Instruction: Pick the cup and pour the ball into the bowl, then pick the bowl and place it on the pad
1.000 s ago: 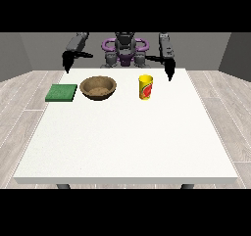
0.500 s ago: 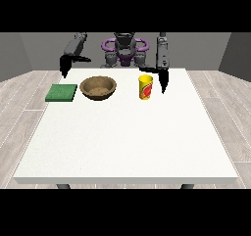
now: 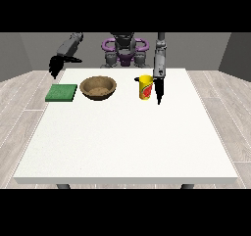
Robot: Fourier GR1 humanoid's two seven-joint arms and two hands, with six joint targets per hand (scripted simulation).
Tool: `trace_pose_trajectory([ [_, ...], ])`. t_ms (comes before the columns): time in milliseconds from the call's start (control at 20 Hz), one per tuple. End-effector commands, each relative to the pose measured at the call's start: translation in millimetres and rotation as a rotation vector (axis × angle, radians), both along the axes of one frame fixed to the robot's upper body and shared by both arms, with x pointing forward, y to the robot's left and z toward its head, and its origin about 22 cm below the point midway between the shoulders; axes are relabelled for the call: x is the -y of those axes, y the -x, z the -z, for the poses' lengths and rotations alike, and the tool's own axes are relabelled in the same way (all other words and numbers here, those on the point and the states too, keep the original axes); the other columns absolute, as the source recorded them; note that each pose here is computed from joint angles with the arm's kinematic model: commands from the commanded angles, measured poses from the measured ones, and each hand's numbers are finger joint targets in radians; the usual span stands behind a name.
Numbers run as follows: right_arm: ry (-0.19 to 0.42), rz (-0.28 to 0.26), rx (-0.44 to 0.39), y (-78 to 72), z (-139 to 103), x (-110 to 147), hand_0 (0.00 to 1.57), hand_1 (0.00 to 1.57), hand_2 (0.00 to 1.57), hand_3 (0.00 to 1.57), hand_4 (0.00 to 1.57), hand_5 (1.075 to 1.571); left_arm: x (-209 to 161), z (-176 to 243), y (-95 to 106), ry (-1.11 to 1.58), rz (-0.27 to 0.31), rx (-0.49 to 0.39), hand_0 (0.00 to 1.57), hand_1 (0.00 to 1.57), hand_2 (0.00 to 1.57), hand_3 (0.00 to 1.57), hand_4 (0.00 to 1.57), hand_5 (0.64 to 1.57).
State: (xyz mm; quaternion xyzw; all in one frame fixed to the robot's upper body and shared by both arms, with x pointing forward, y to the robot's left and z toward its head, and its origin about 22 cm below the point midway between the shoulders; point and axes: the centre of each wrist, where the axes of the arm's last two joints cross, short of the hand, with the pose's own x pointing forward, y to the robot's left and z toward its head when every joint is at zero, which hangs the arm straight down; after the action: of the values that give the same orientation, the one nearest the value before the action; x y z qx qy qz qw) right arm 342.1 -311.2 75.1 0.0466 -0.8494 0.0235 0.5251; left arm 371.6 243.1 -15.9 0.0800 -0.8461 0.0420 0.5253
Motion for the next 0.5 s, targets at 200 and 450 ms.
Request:
trace_pose_trajectory([
  [200,0.009,-0.01,0.103,-6.4,-26,2,0.0,0.0,0.0,0.12,0.0,1.569,-15,-14,-17,-0.128,-0.161,0.045,1.19,1.19,1.57,1.57,0.72,1.534],
  [450,0.022,-0.039,0.111,-5.0,-43,14,0.0,0.0,0.0,0.4,0.0,1.569,-32,11,6,-0.279,-0.323,0.022,1.32,1.32,1.57,1.57,1.02,1.546],
])
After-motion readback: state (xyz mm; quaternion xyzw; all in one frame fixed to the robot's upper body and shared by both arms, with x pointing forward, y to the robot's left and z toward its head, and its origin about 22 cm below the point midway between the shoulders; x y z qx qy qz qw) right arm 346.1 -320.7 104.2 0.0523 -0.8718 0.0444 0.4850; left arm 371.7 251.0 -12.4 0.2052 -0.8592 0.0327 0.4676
